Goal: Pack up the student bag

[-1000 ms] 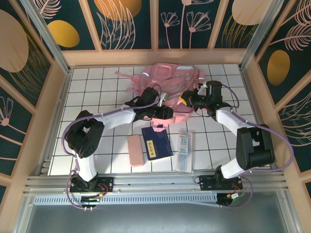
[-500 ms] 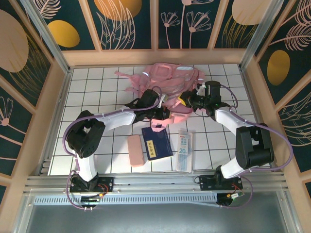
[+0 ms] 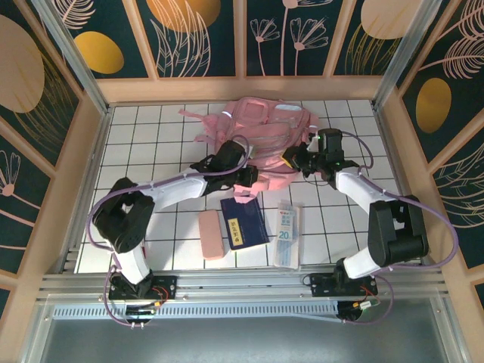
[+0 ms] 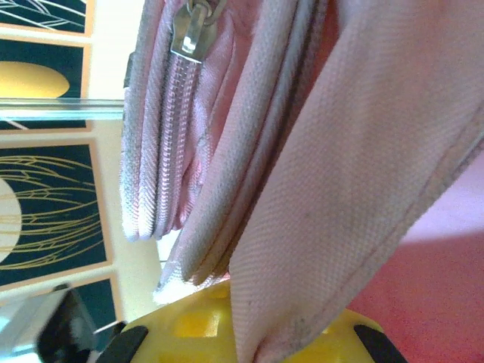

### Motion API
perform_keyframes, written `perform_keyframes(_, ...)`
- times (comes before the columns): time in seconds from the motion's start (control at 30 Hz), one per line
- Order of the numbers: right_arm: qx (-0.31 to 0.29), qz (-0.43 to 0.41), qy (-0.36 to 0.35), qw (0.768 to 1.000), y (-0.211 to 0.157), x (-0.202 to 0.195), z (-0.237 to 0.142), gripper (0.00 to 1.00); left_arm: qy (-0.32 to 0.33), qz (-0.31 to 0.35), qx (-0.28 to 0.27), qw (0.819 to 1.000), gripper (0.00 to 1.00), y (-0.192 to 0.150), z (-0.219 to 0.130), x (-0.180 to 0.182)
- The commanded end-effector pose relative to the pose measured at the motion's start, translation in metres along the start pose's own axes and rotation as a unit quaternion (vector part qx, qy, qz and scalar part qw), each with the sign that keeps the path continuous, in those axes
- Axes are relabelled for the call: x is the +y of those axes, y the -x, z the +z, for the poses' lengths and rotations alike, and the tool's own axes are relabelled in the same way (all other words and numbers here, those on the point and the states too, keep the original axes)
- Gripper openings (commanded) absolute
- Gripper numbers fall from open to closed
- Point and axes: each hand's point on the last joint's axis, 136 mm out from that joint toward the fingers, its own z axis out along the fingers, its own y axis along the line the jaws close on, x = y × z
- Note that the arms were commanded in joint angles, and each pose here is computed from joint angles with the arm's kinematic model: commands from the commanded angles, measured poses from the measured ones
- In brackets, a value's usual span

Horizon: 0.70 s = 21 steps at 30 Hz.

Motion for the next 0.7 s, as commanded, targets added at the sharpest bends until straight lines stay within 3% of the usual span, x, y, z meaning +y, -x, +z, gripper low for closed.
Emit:
perform_keyframes(0.0, -0.059, -0.058, 0.0, 0.997, 0.026, 0.015, -0.022, 0.0, 0.12, 0.006, -0.078, 0.99, 0.0, 0.024, -0.034, 0.05)
perform_keyframes(0.07, -0.056, -0.055, 0.008, 0.997, 0.029, 0.013, -0.025, 0.0, 0.135, -0.016, -0.098, 0.986, 0.0, 0.026, -0.045, 0.067)
perform_keyframes(0.2, -0.049, -0.062, 0.019, 0.997, 0.03, 0.014, -0.026, 0.0, 0.098, -0.054, -0.116, 0.987, 0.0, 0.027, -0.056, 0.082)
perform_keyframes(0.5, -0.025, -0.078, 0.043, 0.996, 0.028, 0.018, -0.018, 0.0, 0.044, 0.017, -0.13, 0.99, 0.0, 0.03, -0.061, 0.073)
perform_keyframes(0.6, -0.018, -0.077, 0.048, 0.996, 0.027, 0.018, -0.015, 0.0, -0.06, 0.042, -0.099, 0.992, 0.0, 0.023, -0.055, 0.036)
perform_keyframes(0.67, -0.013, -0.075, 0.051, 0.996, 0.026, 0.017, -0.014, 0.0, -0.124, 0.028, -0.064, 0.99, 0.26, 0.015, -0.05, 0.015)
